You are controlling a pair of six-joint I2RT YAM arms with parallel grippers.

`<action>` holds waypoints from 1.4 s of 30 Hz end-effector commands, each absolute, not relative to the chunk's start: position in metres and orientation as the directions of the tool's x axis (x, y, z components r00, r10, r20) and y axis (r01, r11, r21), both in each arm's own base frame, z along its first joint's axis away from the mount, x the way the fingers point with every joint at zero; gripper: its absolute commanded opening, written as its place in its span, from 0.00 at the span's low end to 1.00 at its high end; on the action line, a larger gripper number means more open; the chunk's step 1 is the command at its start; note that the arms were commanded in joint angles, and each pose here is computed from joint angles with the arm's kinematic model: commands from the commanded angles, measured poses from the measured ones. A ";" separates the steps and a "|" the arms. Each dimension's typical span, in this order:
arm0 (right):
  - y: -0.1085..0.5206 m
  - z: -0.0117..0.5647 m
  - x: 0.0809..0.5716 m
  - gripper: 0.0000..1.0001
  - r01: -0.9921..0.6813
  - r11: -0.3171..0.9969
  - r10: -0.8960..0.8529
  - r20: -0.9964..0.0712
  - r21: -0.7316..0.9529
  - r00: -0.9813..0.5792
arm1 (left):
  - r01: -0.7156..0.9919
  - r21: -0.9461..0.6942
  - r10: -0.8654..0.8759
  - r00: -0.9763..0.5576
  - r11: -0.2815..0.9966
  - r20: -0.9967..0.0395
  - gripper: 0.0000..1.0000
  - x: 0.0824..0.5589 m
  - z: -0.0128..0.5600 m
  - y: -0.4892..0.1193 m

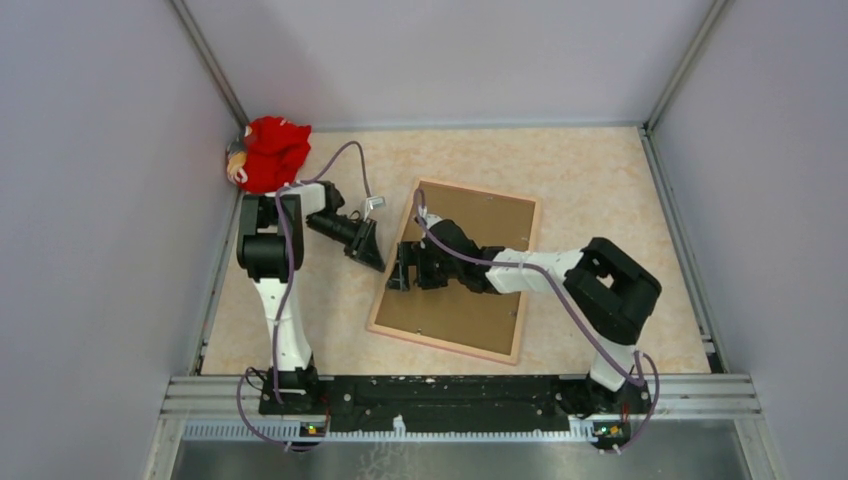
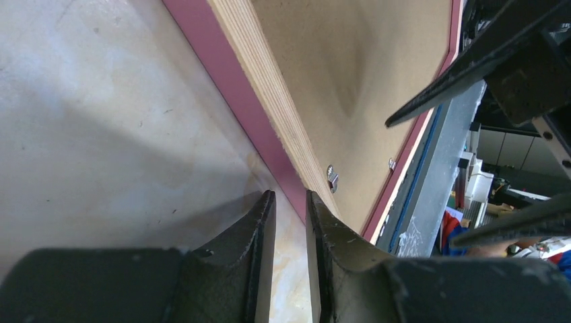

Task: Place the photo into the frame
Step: Install the photo frame at the center of the board.

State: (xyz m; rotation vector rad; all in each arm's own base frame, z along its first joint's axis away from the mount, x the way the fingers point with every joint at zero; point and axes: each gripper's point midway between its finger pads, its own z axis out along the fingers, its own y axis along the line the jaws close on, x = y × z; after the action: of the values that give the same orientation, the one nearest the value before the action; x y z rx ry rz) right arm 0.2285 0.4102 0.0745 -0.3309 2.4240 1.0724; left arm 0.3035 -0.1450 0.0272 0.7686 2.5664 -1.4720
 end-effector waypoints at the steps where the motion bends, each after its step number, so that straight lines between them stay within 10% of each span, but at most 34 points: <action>1: 0.451 0.097 0.232 0.84 -0.454 0.583 -0.020 -0.546 0.674 -0.837 | 0.485 -0.765 0.389 -0.860 0.424 -0.330 0.28 0.306 0.018 -0.143; 42: 0.470 0.048 0.236 0.81 -0.389 0.616 -0.030 -0.472 0.685 -0.881 | 0.488 -0.759 0.398 -0.858 0.430 -0.326 0.26 0.304 0.017 -0.142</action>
State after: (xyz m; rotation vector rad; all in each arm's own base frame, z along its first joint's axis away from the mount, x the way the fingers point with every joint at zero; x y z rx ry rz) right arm 0.2344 0.4637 0.0601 -0.3391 2.4057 1.2072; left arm 0.3028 -0.1454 0.0270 0.7179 2.5868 -1.4866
